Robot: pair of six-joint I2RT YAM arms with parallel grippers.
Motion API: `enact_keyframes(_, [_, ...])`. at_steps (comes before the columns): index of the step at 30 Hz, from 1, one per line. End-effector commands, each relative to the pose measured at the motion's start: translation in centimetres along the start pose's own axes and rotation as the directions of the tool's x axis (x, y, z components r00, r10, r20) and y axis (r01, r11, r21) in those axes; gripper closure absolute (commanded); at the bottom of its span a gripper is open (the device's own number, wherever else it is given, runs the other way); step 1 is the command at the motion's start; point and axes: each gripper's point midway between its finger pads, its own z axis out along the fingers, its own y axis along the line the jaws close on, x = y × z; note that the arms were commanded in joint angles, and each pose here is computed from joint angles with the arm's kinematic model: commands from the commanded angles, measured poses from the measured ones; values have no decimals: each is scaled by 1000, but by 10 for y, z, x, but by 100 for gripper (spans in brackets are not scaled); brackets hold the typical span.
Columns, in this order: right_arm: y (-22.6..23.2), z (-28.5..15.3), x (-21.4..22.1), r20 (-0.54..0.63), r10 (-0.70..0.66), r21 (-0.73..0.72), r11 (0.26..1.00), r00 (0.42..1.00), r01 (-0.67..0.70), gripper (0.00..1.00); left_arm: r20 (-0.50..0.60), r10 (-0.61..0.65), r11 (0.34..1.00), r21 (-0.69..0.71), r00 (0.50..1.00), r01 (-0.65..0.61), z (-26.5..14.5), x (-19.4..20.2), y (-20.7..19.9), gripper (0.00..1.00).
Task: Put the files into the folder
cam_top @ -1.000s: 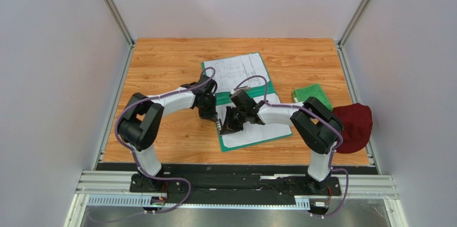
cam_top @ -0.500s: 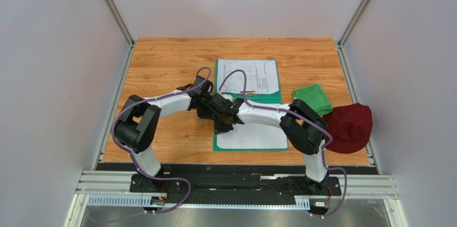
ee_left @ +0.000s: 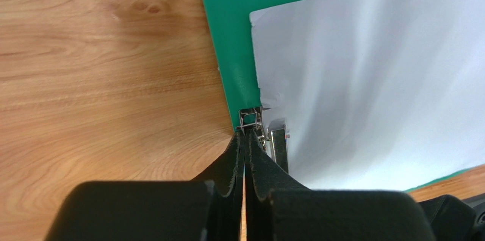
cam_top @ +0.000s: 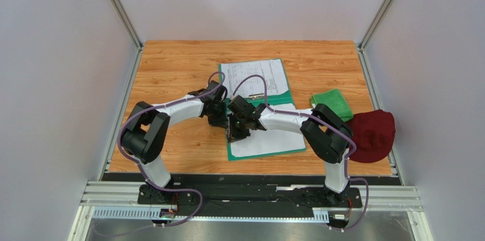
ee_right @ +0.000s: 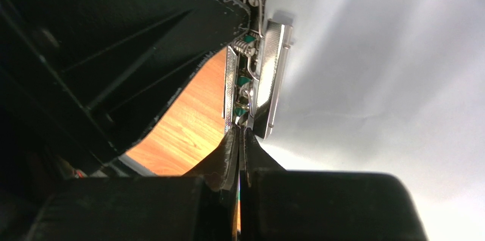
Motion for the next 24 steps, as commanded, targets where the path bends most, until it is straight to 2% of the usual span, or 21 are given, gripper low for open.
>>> enact_keyframes(1, [-32,3,9,-70,-44,74,996,997,49,99,-46,30,998,-49,998,-32,-24,9,10,100])
enact_keyframes(6, [-14,-8,2,-69,-45,-1,999,997,45,96,-37,30,999,-25,999,-31,-32,0,7,100])
enact_keyframes(10, [6,-23,-16,-33,-45,-63,997,998,43,92,15,46,999,1,999,-46,-49,-20,5,100])
enact_keyframes(12, [7,-29,-21,-34,-50,-63,997,998,48,91,15,47,999,2,999,-47,-55,-24,7,96])
enact_keyframes(14, [13,-42,-30,-8,-57,-71,996,998,57,89,37,53,998,27,998,-54,-66,-31,3,84])
enact_keyframes(15, [8,-49,-36,7,-55,-60,997,998,55,83,49,61,997,36,997,-63,-70,-35,4,71])
enact_keyframes(17, [2,-72,-43,40,-58,-38,998,998,59,76,88,72,995,58,994,-78,-86,-44,2,62])
enact_keyframes(18, [-13,-80,-53,68,-44,5,999,997,44,66,87,81,995,47,993,-86,-91,-46,9,56])
enact_keyframes(20, [-35,-101,-55,86,-59,66,996,995,53,57,109,92,994,50,990,-98,-104,-52,12,53])
enact_keyframes(21, [-55,-110,-64,116,-45,111,993,992,32,48,98,91,995,38,991,-95,-109,-52,22,52])
enact_keyframes(22, [-70,-117,-66,129,-48,150,988,990,28,43,105,86,994,58,991,-92,-117,-51,24,52])
enact_keyframes(23, [-86,-131,-65,147,-28,188,982,989,0,38,109,80,993,72,991,-88,-122,-50,26,51])
enact_keyframes(24, [-121,-138,-66,166,22,262,963,986,-66,31,119,70,993,87,990,-80,-127,-48,29,48])
